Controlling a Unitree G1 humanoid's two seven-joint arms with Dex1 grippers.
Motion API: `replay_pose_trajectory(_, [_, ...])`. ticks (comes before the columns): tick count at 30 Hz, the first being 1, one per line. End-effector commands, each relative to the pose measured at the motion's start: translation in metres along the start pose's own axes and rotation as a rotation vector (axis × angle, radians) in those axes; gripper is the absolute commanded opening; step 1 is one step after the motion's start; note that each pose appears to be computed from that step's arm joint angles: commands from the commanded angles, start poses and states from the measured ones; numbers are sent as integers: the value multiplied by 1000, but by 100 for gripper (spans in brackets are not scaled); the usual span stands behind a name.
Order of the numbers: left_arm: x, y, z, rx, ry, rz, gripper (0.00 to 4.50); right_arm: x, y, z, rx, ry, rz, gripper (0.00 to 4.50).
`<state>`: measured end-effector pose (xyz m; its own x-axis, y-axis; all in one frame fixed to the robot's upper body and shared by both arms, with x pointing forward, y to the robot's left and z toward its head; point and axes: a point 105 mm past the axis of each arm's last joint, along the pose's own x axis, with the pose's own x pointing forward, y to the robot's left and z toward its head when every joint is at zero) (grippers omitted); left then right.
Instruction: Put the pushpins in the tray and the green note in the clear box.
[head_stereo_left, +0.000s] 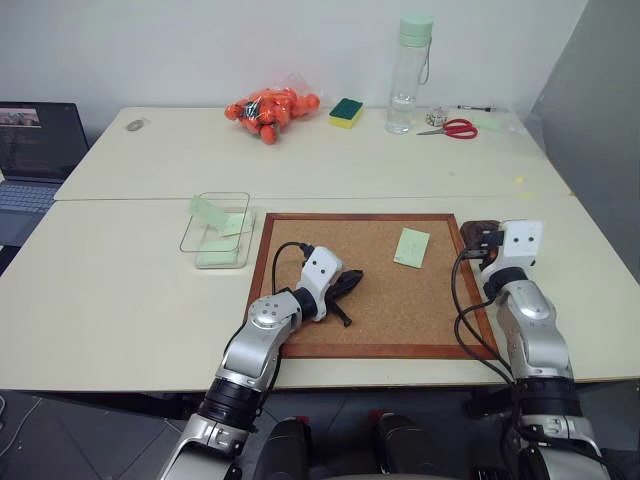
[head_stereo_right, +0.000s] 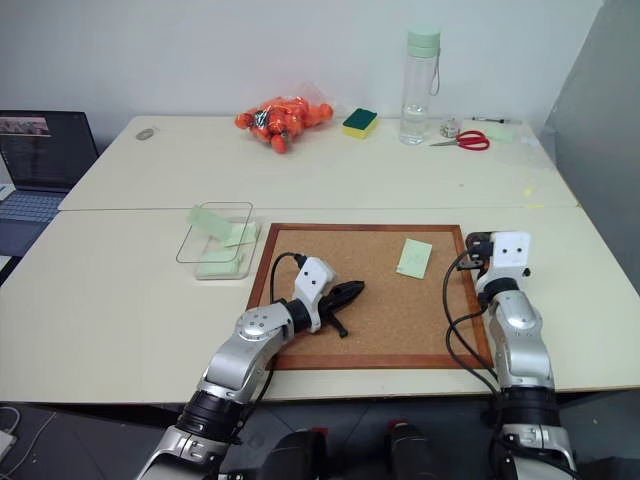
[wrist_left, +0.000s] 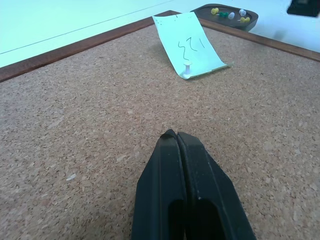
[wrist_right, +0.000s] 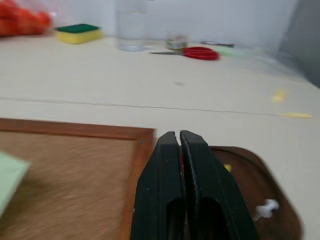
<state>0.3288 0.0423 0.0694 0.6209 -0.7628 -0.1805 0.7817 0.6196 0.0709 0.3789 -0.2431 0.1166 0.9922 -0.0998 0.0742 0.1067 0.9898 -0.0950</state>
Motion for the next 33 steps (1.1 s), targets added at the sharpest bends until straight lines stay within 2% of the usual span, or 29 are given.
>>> replay_pose_trajectory(1, [1,-14,-27,-55,90,-46,0,11,-14,11,11,-19,-71,5])
replay_pose_trajectory(7, [0,-14,-27,-56,90,-43,0,20,-17,6,48,20,-88,5])
replay_pose_trajectory(18, [-1,-14,-28,-58,92,-40,0,19,-19,5,44,21,-98,206])
replay_pose_trajectory(23, [-1,-14,-28,-57,92,-44,0,17,-20,6,24,16,-101,333])
replay_pose_trajectory(26, [-1,-14,-28,-57,93,-44,0,14,-7,12,11,-17,-22,410])
replay_pose_trajectory(30, [-1,-15,-28,-59,93,-45,0,-2,32,10,-63,-27,220,410])
replay_pose_trajectory(33, [-1,-16,-29,-62,93,-46,0,-20,63,16,-41,-69,420,410])
